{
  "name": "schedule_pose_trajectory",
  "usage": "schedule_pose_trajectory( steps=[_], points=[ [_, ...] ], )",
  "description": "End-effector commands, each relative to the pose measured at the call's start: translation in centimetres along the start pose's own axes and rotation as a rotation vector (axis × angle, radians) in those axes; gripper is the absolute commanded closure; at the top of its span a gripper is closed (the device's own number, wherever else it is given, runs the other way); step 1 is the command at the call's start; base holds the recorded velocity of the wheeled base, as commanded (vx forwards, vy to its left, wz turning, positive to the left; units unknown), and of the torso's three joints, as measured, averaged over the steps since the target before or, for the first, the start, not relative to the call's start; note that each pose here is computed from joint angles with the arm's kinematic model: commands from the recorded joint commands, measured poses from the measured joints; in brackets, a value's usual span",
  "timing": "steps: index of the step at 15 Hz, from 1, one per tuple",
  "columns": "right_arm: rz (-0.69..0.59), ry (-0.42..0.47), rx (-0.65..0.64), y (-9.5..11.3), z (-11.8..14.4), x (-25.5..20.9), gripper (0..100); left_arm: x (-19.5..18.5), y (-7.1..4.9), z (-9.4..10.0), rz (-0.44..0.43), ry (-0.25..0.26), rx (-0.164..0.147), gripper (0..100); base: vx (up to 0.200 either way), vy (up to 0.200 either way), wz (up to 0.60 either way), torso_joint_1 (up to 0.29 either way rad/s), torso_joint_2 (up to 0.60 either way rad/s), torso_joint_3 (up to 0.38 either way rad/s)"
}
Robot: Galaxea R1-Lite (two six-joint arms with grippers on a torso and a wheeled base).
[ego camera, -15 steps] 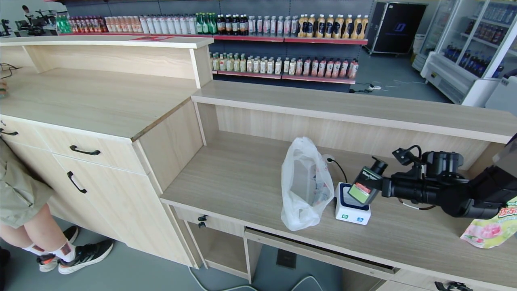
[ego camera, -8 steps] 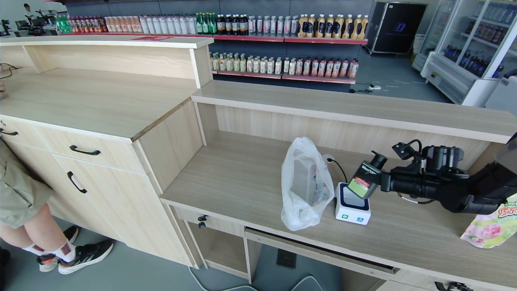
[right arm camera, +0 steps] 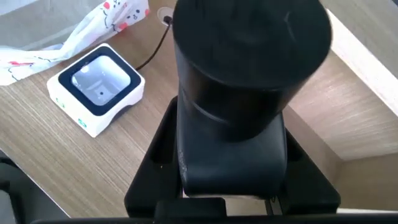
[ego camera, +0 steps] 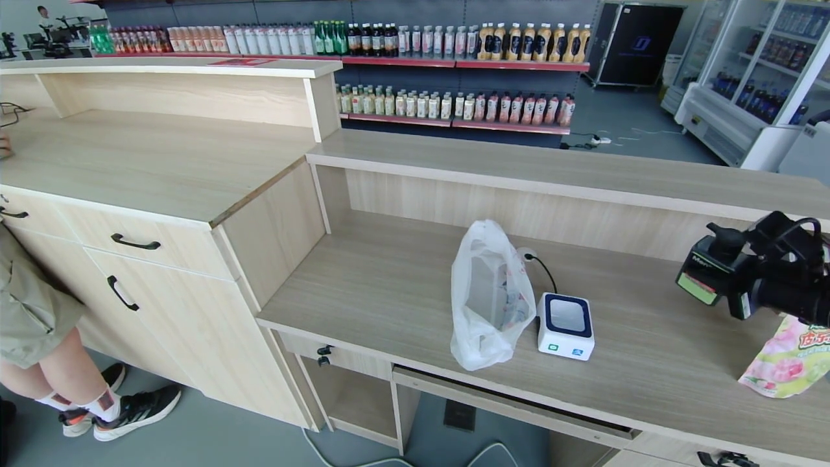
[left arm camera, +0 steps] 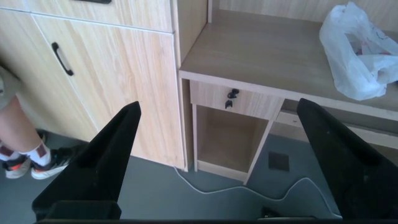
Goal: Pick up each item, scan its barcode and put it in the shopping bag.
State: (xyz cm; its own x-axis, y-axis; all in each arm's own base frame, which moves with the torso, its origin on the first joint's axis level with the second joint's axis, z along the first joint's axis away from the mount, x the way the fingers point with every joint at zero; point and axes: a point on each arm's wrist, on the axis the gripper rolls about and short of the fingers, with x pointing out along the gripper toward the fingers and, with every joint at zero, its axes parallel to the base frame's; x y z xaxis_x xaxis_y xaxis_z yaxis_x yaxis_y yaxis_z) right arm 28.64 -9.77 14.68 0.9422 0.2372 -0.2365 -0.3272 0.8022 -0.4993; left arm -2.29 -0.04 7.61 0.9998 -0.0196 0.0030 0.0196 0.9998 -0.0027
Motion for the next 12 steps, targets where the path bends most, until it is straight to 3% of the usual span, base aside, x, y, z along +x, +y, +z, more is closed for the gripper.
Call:
schedule_pose_trajectory(
  steps=[1,3,7,10,12],
  points=[
    [-0.076,-0.01,-0.056,-0.1,1.2,-3.4,100,0.0,0.0,0.0,0.0,0.001,0.0,0,0.0,0.0,0.0,0.0,0.0,0.0],
    [-0.091,-0.024,-0.101,-0.3,1.7,-4.0,100,0.0,0.0,0.0,0.0,0.001,0.0,0,0.0,0.0,0.0,0.0,0.0,0.0],
    [-0.161,-0.112,-0.102,-0.8,4.4,-3.7,100,0.0,0.0,0.0,0.0,0.001,0.0,0,0.0,0.0,0.6,0.004,0.0,0.006],
    [-0.266,-0.09,0.025,-0.8,6.1,-1.1,100,0.0,0.0,0.0,0.0,0.001,0.0,0,0.0,0.0,0.6,0.007,0.01,0.005],
    [-0.174,-0.076,0.201,1.0,5.4,1.6,100,0.0,0.0,0.0,0.0,0.001,0.0,0,0.0,0.0,0.0,0.0,0.0,0.0]
  ],
)
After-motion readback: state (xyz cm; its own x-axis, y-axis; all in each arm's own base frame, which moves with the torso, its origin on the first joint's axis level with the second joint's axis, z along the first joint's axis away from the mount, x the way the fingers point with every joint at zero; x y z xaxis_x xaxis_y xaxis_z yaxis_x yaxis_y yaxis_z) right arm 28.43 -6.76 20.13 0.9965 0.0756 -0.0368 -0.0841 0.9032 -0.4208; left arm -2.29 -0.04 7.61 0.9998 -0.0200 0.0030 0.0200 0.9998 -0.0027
